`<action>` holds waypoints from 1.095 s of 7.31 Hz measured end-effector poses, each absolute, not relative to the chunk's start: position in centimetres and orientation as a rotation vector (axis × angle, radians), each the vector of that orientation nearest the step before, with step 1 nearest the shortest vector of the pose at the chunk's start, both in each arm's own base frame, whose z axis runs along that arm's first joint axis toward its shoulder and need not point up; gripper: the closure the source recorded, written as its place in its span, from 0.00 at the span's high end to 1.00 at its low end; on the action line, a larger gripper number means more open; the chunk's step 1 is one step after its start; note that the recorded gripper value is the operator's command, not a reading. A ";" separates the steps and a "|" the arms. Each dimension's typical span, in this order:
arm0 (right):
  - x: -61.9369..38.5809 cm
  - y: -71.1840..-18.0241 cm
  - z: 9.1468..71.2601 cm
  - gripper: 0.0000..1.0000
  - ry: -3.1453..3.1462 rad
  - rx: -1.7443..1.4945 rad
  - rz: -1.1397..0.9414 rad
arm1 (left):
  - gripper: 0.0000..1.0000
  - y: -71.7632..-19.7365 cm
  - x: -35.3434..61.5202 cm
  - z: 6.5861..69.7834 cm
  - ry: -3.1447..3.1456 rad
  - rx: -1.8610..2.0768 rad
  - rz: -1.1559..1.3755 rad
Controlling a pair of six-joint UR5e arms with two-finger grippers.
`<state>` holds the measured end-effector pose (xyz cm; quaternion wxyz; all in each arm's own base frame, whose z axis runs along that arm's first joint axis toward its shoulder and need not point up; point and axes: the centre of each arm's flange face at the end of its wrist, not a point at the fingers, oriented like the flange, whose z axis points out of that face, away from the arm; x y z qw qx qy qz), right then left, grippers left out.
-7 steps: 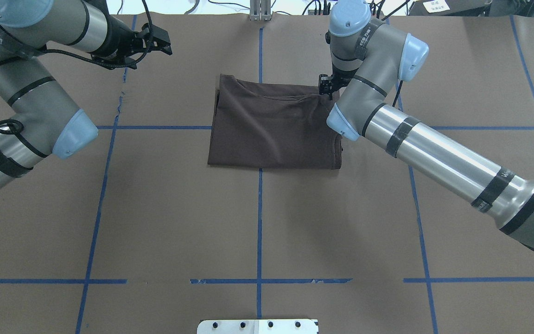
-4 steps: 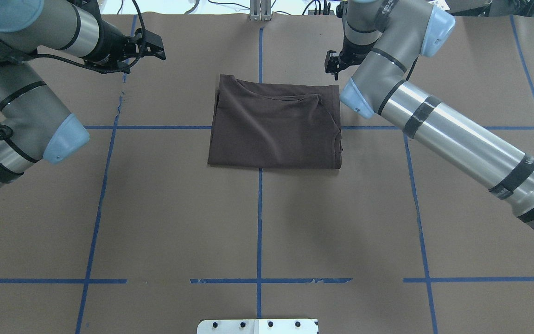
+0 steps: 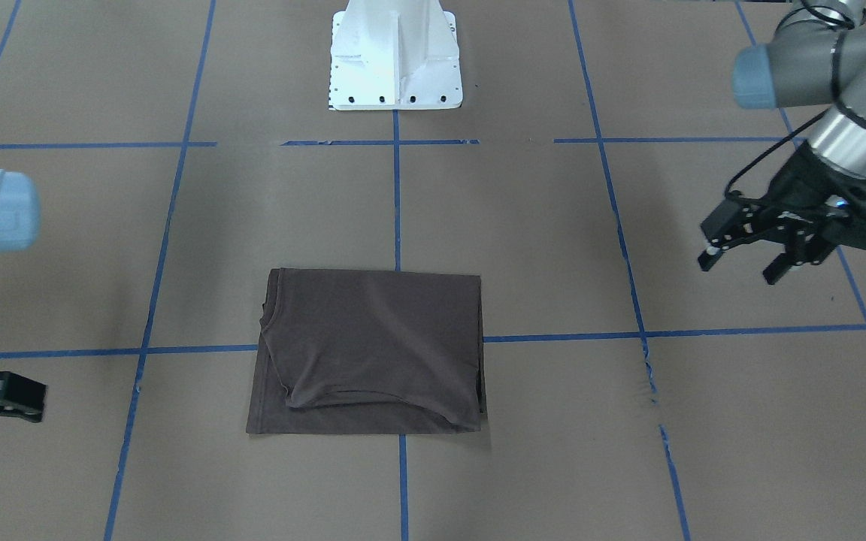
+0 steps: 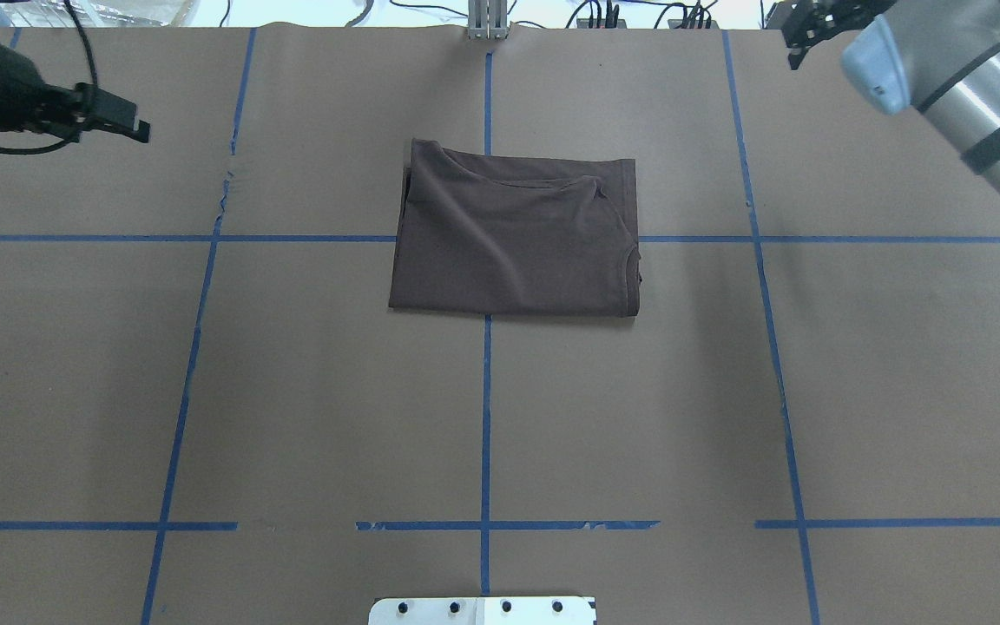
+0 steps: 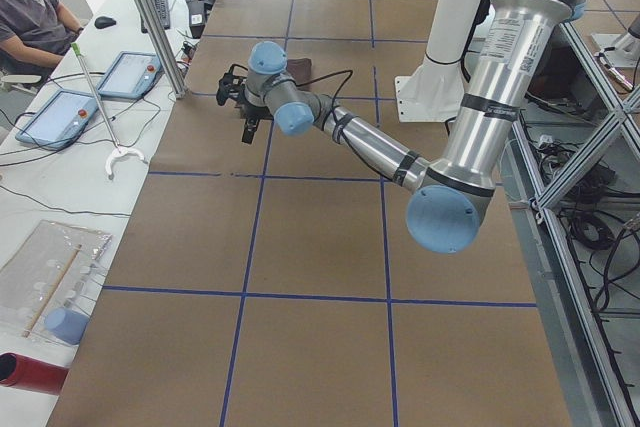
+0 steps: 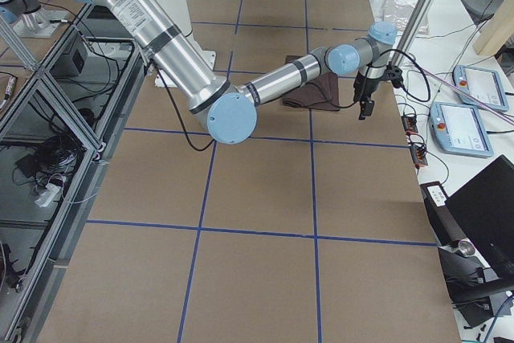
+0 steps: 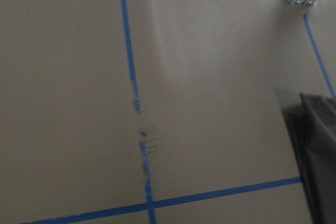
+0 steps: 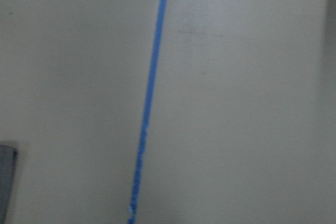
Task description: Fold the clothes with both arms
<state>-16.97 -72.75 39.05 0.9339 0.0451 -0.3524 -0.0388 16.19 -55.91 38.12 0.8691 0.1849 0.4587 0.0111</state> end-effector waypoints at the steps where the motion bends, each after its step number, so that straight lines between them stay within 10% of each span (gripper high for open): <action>1: -12.3 -72.1 43.1 1.00 -0.718 0.088 -0.098 | 1.00 -56.1 12.1 42.3 0.909 0.393 0.066; 4: -0.8 -67.0 53.8 1.00 -0.794 0.052 -0.097 | 1.00 -59.6 2.8 56.4 0.766 0.327 0.099; 8: 3.8 -53.9 57.7 1.00 -0.833 0.099 -0.085 | 1.00 -60.2 -4.9 59.0 0.706 0.322 0.106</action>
